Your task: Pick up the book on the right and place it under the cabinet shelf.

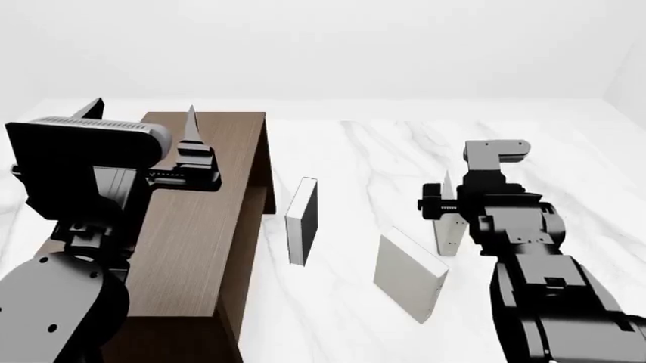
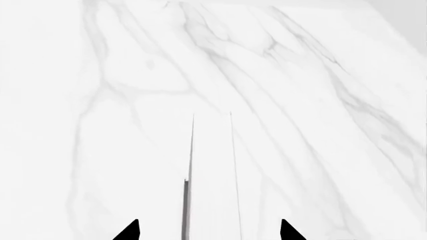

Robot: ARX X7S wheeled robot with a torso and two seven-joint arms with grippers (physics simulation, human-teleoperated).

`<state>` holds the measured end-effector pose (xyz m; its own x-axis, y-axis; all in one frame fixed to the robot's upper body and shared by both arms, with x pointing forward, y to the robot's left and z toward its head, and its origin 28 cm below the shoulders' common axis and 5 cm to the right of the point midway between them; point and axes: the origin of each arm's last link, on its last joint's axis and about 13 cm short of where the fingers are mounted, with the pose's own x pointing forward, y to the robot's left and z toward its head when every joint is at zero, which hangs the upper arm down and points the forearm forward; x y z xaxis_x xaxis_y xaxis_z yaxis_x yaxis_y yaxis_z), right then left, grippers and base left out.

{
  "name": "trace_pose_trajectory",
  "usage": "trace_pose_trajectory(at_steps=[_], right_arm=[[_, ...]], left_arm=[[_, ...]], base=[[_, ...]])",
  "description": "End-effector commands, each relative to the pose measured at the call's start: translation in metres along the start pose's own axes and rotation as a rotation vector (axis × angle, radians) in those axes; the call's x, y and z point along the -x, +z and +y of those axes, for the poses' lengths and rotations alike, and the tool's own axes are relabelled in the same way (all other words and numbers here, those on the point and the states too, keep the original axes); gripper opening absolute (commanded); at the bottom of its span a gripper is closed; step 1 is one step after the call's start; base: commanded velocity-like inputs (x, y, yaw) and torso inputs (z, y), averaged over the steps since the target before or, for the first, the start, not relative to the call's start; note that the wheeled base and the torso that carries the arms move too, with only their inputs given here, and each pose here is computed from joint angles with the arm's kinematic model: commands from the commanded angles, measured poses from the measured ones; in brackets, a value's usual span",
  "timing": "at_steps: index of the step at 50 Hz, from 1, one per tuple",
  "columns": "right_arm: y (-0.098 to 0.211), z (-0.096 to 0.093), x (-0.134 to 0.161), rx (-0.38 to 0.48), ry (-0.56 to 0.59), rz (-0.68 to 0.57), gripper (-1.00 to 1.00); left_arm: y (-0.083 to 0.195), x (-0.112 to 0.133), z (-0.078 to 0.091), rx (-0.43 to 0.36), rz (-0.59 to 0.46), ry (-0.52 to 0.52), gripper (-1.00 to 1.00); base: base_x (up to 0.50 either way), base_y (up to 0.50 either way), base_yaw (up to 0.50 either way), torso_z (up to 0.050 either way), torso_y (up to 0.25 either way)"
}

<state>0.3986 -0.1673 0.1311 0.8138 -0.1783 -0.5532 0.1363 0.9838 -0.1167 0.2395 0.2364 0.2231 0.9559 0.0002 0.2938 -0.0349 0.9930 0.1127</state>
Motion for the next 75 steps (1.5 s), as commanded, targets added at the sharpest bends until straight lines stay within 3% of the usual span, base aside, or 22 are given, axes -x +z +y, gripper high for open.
trace_pose_trajectory(at_steps=[1,75], right_arm=[[-0.004,0.0,-0.001,-0.002,-0.008,0.01,1.0],[-0.028,0.002,-0.006,-0.007,-0.026,0.066,1.0]], left_arm=[[-0.002,0.0,0.0,-0.001,0.002,0.0,1.0],[-0.002,0.003,0.0,-0.011,0.01,0.005,1.0]], base=[[0.0,0.0,0.0,0.0,0.0],[0.0,0.0,0.0,0.0,0.0]])
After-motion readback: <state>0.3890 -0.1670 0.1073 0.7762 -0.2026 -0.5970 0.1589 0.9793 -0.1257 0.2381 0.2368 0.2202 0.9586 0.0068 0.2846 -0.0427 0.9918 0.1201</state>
